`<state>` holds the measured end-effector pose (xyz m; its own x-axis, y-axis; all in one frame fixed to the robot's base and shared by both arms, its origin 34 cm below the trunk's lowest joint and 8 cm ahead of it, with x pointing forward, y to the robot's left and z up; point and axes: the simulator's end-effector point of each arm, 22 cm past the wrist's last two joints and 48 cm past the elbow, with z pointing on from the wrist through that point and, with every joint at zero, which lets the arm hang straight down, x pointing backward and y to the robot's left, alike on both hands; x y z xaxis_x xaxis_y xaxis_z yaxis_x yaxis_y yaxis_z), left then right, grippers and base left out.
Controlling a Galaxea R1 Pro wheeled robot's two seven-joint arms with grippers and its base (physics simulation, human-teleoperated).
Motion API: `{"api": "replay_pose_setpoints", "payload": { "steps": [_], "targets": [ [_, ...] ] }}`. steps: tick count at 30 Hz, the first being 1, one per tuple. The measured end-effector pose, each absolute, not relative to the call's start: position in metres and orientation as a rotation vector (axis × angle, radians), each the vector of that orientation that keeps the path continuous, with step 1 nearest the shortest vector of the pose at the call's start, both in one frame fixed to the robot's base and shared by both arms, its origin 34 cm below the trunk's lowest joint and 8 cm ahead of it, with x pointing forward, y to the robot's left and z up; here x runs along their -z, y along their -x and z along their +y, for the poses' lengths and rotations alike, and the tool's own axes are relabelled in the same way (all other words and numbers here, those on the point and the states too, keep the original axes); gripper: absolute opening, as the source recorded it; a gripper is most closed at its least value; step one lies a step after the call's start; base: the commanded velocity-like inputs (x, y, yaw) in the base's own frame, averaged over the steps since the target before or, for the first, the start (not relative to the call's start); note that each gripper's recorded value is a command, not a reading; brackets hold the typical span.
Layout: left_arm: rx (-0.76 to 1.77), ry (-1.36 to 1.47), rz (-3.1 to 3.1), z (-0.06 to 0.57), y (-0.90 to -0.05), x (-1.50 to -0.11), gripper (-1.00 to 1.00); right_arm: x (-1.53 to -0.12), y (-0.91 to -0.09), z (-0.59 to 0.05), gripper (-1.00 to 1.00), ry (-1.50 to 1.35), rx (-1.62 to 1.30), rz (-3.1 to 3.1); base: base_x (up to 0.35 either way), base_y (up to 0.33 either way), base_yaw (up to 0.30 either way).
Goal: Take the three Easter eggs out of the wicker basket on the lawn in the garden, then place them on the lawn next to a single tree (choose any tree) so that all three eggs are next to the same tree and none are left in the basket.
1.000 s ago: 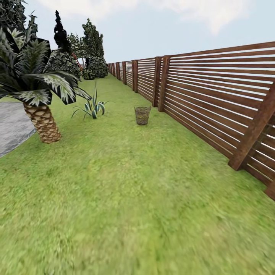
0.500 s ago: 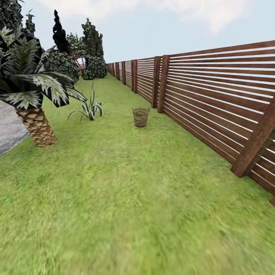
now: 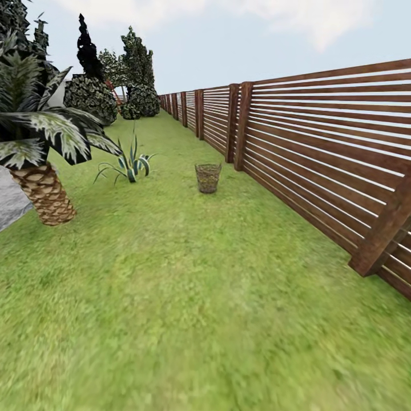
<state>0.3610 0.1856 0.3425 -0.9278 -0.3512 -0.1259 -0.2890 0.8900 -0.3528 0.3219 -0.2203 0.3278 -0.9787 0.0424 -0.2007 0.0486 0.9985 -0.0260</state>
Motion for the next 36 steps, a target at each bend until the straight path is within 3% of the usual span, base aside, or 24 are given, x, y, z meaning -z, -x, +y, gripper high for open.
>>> {"api": "replay_pose_setpoints", "payload": {
  "steps": [36],
  "targets": [
    [0.493,0.490,2.871,0.1858,-0.3613,-0.3426,1.00,-0.3278,-0.3218,-0.2199,1.00,-0.068,0.045,2.939,0.313,-0.114,0.000]
  ]
}}
